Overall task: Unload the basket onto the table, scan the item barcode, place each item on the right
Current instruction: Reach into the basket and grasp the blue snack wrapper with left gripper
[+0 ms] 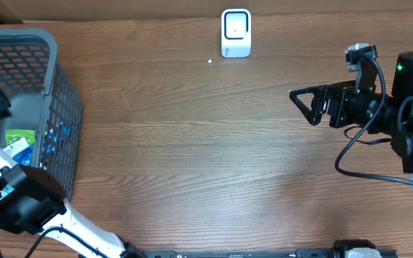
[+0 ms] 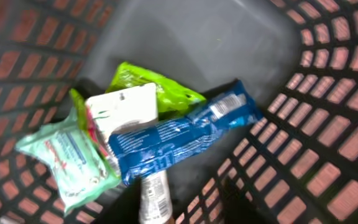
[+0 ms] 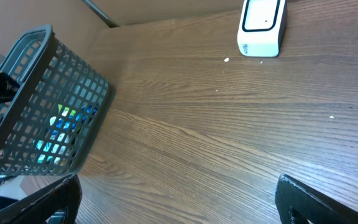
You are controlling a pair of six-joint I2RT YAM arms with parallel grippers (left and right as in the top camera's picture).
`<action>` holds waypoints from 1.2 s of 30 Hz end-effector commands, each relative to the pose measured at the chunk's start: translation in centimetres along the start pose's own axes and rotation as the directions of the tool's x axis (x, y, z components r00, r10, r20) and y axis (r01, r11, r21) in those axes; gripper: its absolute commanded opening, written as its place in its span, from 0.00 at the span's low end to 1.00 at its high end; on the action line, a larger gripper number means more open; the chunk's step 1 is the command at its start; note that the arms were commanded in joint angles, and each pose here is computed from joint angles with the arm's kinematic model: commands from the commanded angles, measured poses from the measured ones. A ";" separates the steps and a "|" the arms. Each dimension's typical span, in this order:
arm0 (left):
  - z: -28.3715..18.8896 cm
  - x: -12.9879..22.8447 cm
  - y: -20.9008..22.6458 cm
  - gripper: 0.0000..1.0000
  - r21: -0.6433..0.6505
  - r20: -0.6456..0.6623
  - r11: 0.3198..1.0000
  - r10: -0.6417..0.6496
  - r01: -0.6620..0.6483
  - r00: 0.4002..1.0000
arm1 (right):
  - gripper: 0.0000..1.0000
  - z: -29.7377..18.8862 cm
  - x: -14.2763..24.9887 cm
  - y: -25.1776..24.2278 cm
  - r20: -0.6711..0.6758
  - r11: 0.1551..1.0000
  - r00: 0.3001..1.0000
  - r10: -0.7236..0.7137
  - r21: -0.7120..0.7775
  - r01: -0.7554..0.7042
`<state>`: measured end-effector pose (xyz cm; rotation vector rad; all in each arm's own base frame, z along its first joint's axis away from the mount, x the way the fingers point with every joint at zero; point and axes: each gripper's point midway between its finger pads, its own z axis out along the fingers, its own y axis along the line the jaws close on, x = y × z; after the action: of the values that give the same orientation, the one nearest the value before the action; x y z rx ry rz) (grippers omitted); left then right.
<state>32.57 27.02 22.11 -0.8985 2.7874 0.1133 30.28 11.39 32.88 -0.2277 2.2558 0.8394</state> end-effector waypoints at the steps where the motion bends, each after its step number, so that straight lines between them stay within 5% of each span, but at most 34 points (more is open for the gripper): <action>1: 0.5 0.8 -2.3 0.67 0.126 -0.016 0.987 0.099 -0.096 0.995 | 1.00 -0.5 -0.8 0.8 0.021 1.000 1.000 -0.017 -0.015 0.018; 5: 3.0 2.5 -2.4 0.77 0.143 -0.102 0.985 0.117 -0.102 0.988 | 1.00 -0.5 -0.8 0.8 0.021 1.000 1.000 -0.018 -0.015 0.018; 21: 12.0 4.8 -2.3 0.77 0.158 -0.159 0.973 0.192 -0.167 0.968 | 1.00 -0.5 -0.9 0.8 0.025 1.000 0.999 -0.021 -0.015 0.021; 28: 14.4 6.2 -2.4 0.74 0.164 -0.181 0.972 0.195 -0.166 0.964 | 1.00 -0.5 -1.2 0.9 0.039 0.999 0.999 -0.031 -0.017 0.031; 36: 15.5 6.4 -2.3 0.60 0.156 -0.174 0.974 0.193 -0.167 0.966 | 1.00 -0.5 -1.2 0.9 0.039 0.999 0.999 -0.031 -0.017 0.032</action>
<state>31.66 23.72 5.77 -0.6794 2.9966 -0.1507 30.53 11.40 33.15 -0.2342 2.2395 0.8348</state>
